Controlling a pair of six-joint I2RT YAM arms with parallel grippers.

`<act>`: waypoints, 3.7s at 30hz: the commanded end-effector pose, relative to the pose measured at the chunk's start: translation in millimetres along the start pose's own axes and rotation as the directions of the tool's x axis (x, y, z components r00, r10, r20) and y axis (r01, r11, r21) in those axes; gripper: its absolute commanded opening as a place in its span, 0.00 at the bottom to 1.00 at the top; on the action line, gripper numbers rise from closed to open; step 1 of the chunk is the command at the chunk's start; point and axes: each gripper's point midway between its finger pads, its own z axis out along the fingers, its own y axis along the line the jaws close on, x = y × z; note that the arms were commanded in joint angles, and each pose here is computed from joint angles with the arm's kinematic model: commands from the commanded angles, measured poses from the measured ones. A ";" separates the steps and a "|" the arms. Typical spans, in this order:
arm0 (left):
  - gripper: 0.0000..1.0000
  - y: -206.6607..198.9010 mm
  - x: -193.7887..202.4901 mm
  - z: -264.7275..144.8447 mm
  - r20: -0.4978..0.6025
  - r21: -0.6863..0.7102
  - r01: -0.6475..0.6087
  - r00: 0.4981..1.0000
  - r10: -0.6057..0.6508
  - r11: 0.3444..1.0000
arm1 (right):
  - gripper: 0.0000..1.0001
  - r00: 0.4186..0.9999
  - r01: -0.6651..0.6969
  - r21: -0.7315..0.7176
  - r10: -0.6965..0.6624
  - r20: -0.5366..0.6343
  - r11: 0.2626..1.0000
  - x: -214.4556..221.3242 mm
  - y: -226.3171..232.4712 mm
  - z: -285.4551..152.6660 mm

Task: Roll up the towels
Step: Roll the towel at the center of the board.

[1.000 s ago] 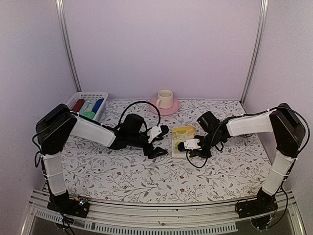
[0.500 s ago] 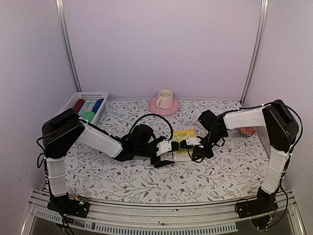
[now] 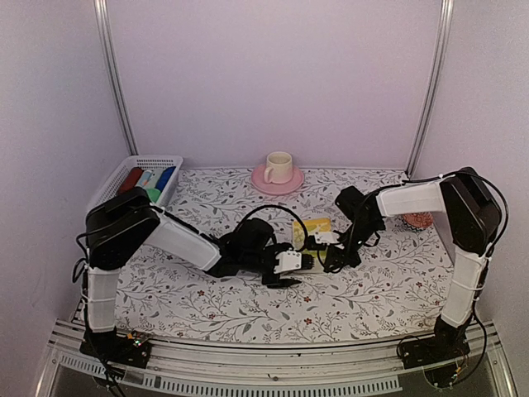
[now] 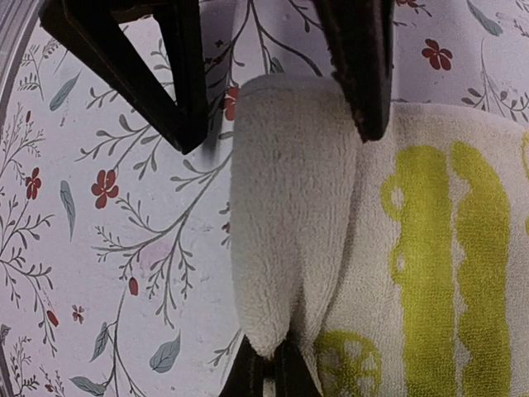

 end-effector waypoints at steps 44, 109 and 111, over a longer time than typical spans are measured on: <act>0.00 -8.8 29.8 15.6 -0.149 0.252 0.495 0.869 -0.473 0.831 | 0.25 0.979 0.121 0.118 -0.138 0.147 0.986 -10.5 5.3 -59.2; 0.81 51.4 24.5 -49.0 0.028 0.118 0.570 0.817 -0.576 0.813 | 0.09 0.992 0.117 0.151 -0.121 0.020 0.982 5.4 -9.9 4.0; 0.81 54.3 25.1 -53.4 0.051 0.041 0.491 0.869 -0.493 0.870 | 0.08 0.993 0.104 0.118 -0.109 0.036 0.988 4.4 -6.4 4.8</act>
